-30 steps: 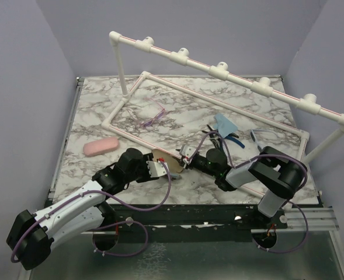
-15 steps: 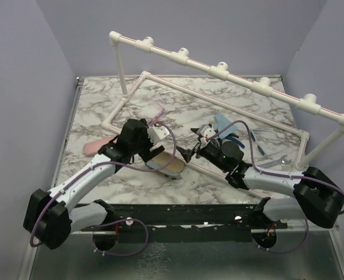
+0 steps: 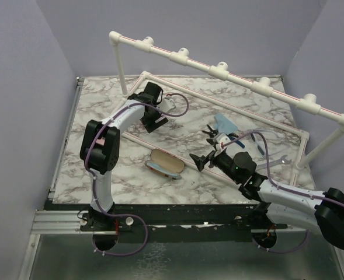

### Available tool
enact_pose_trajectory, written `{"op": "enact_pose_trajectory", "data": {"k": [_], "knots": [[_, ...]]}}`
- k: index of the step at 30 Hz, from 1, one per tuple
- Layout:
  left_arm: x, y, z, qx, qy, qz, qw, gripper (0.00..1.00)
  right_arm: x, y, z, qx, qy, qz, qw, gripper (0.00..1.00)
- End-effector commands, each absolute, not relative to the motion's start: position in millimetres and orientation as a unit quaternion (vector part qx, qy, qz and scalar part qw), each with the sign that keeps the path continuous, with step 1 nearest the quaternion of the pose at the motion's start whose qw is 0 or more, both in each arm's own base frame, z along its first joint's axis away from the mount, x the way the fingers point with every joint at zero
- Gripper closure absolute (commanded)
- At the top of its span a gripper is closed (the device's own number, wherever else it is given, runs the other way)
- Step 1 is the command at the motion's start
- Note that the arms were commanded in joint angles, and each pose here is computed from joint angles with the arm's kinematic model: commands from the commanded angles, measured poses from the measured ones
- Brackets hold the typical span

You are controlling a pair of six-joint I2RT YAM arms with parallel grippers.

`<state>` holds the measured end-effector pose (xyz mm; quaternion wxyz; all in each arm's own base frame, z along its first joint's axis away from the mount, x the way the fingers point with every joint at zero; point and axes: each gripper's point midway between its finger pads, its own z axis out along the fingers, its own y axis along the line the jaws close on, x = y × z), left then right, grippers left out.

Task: Organize the sunglasses
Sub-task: Fold the sunglasses at the center of the board.

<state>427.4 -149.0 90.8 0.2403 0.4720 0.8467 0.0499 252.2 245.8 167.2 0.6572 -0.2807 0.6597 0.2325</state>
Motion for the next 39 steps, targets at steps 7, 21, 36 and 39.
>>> {"op": "enact_pose_trajectory", "data": {"k": [7, 21, 36, 39], "knots": [[458, -137, 64, 0.511, 0.829, 0.088, 0.211, 0.21, 240, 233, 161, -0.281, 0.667, 0.234, 0.649, 0.0], [455, -137, 42, 0.496, 0.844, 0.065, 0.194, 0.72, 243, 238, 165, -0.286, 0.668, 0.233, 0.646, 0.0], [367, -116, 122, 0.598, 0.769, 0.042, 0.222, 1.0, 235, 232, 196, -0.269, 0.663, 0.252, 0.652, 0.0], [335, -117, 139, 0.657, 0.714, 0.038, 0.239, 1.0, 227, 234, 218, -0.272, 0.643, 0.273, 0.661, 0.0]]}}
